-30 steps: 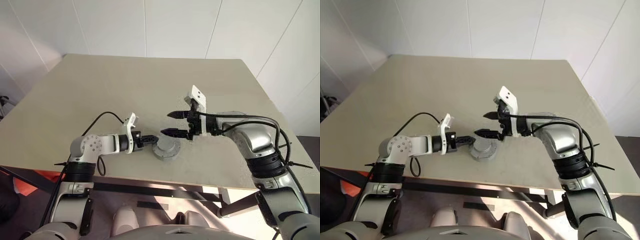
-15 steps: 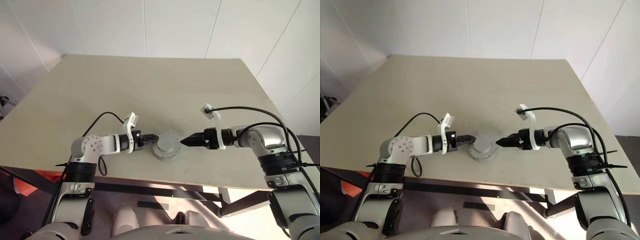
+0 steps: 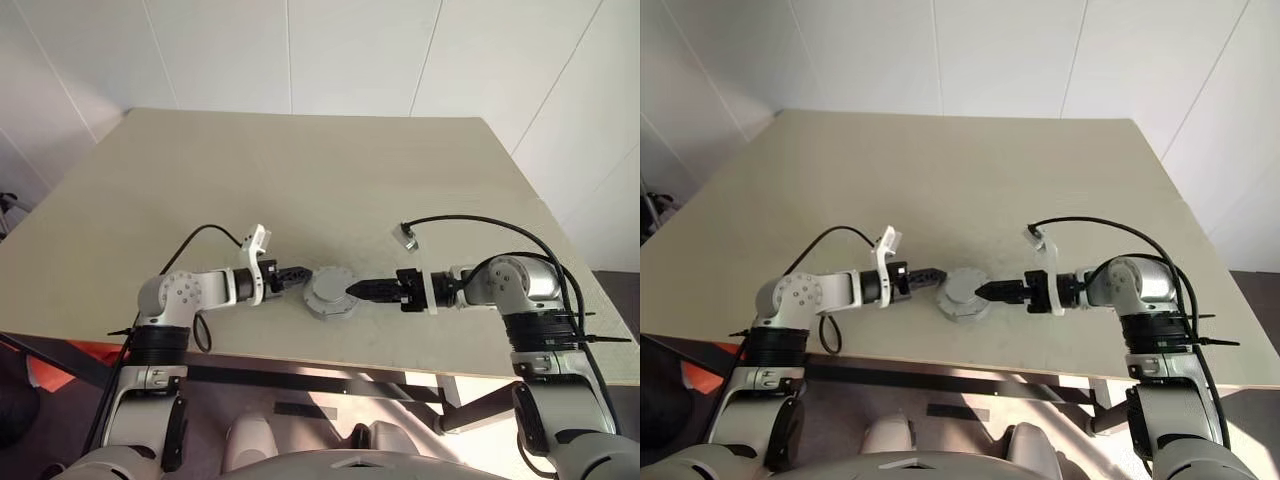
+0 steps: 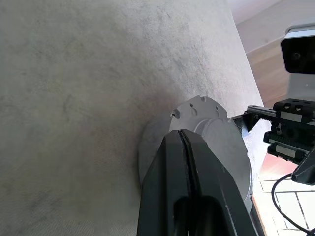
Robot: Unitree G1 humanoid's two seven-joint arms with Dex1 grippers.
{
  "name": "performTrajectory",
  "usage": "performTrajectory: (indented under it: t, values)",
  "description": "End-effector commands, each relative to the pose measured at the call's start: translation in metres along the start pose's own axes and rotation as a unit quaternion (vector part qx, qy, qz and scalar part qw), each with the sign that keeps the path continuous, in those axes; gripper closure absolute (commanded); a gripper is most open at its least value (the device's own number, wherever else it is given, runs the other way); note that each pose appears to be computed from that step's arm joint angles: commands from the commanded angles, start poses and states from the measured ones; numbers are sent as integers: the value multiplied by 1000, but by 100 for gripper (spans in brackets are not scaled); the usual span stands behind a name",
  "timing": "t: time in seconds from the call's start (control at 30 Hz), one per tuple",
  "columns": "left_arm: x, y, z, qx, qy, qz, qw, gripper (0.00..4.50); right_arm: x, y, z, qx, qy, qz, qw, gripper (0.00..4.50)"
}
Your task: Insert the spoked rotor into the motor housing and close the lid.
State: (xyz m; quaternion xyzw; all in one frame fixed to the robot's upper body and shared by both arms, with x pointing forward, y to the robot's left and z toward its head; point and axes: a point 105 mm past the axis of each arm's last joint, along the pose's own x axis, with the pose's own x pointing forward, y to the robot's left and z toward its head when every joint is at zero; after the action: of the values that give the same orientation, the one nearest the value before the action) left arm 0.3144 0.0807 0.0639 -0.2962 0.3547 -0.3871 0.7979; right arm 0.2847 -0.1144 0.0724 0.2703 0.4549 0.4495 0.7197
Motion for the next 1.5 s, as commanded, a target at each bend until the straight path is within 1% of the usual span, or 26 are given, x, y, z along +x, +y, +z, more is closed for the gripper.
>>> performTrajectory:
  t: [0.03,0.33,0.43,0.53,0.57,0.6,0.63,0.9,1.03,1.13,1.27,1.47,1.5]
  values:
    - [-3,5,0,3,0,15,1000,450,3,13,13,-7,-20,14,1000,1]
    - [-4,5,1,3,-5,17,1000,450,21,15,21,4,-35,4,999,1]
    - [-5,6,3,3,-7,20,1000,450,22,13,24,9,-41,-2,999,62]
    - [-7,8,6,4,-13,23,1000,450,23,15,26,7,-39,-1,999,158]
    - [-7,9,7,4,-14,25,1000,450,24,17,27,5,-39,1,999,197]
    - [-8,9,8,4,-16,26,1000,450,24,19,27,3,-38,2,999,227]
    - [-8,9,8,4,-17,26,999,450,24,20,28,0,-38,2,999,249]
    - [-9,11,11,5,-24,30,999,450,23,10,31,0,-45,-22,999,251]
    - [-12,13,13,4,-32,34,999,450,24,10,34,5,-51,-20,998,251]
    - [-17,15,19,0,-52,35,998,450,24,5,42,17,-69,-34,997,251]
    - [-27,19,27,-14,-79,39,996,450,22,0,68,71,-122,-35,989,251]
    - [-37,21,28,-19,-96,39,994,450,24,-9,83,123,-148,-53,980,251]
    - [-39,20,30,-19,-109,35,993,450,24,-10,87,134,-158,-55,977,251]
